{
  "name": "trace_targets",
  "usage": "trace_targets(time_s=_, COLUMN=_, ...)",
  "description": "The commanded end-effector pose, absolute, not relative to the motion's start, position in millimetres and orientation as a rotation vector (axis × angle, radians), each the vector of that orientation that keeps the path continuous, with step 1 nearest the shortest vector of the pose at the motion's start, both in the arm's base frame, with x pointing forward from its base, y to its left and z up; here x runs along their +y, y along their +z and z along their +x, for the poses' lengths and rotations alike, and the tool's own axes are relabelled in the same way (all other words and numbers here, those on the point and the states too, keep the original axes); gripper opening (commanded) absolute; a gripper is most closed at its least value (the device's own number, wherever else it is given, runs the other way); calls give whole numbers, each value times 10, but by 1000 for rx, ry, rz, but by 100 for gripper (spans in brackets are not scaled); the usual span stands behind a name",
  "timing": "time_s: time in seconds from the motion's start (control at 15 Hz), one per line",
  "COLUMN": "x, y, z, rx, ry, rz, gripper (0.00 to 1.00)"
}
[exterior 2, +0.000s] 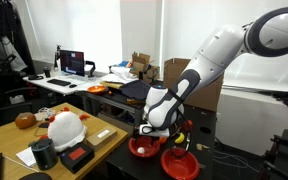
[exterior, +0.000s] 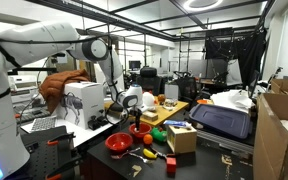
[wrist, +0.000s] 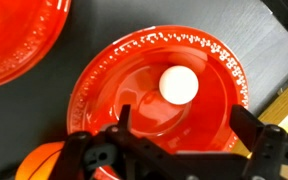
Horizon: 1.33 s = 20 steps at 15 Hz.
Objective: Remove the toy banana from the orange plate, put it on the table, remove the white bowl from the orange plate and put it on the table
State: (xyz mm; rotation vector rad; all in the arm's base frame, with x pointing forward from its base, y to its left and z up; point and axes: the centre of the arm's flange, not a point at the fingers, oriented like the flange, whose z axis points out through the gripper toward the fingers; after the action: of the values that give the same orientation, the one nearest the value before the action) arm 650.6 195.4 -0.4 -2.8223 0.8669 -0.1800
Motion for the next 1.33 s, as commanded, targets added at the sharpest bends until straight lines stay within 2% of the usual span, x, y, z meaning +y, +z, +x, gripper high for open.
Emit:
trace_targets(time_s=0.0, x=1979, y=-120, z=6575, rx=875, ry=-155, rz=-2820, gripper=100)
trace_targets(time_s=0.6, x=1918, y=-307, z=6558, rx=906, ry=-138, rz=-2817, gripper=100)
trace_targets(time_s=0.67, x=1912, y=-318, z=6560, rx=911, ry=-135, rz=-2816, gripper=75)
trace_targets(time_s=0.73, x=1906, y=-327, z=6563, rx=913, ry=-133, rz=-2814, gripper=74)
trace_targets(time_s=0.8, x=1901, y=-335, z=6563, rx=914, ry=-131, rz=-2812, gripper=68)
trace_targets(time_s=1.27, x=1861, y=-294, z=6577, rx=935, ry=-127, rz=-2801, gripper=14)
